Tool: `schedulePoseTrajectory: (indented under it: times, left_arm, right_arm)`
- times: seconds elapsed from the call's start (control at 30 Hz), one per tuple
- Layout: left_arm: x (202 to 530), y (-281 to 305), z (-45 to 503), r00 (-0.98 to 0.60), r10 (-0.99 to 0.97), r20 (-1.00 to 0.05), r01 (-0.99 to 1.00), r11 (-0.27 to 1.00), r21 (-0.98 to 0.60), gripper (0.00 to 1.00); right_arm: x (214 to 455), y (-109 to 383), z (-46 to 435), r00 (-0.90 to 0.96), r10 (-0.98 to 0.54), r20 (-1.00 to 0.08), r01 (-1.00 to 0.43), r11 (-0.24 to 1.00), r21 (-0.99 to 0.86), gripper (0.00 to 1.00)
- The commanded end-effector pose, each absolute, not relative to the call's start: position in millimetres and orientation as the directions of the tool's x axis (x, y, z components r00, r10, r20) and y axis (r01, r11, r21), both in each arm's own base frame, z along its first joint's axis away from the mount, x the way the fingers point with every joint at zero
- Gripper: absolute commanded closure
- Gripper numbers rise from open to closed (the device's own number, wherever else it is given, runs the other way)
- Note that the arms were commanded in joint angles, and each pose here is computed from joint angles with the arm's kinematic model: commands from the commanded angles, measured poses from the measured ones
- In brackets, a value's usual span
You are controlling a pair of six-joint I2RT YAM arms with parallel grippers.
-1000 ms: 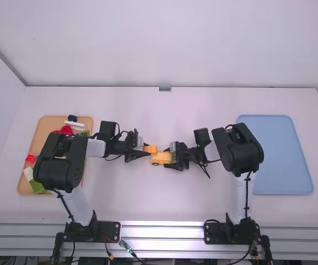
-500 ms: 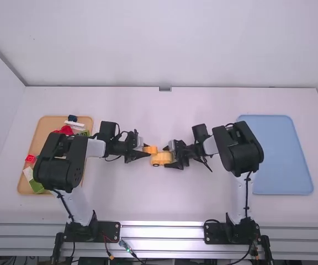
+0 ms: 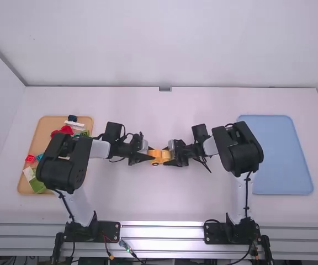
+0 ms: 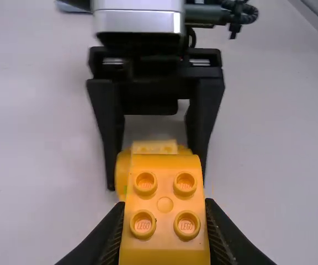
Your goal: Assemble lego blocks to make yellow taxi
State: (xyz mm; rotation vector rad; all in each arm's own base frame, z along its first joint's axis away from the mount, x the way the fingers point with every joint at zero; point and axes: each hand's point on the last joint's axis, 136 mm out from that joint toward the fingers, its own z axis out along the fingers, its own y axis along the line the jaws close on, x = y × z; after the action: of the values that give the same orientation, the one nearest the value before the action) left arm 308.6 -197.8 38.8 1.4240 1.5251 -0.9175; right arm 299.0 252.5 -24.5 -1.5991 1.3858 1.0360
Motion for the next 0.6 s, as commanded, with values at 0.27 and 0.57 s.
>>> schedulePoseTrajectory:
  times: [0.27,0.57]
  left_arm:
    - [310.3,-211.1,41.8,-0.002,0.397,-0.918,0.995,0.091,0.038,0.98]
    - [310.5,-220.3,30.0,-0.002,0.452,-0.892,0.991,0.121,0.059,0.98]
  right_arm:
    - [292.1,252.7,-39.7,0.017,-0.425,-0.905,-0.995,-0.095,0.026,0.53]
    - [292.1,252.2,-39.9,0.014,-0.426,-0.905,-0.995,-0.093,0.029,0.52]
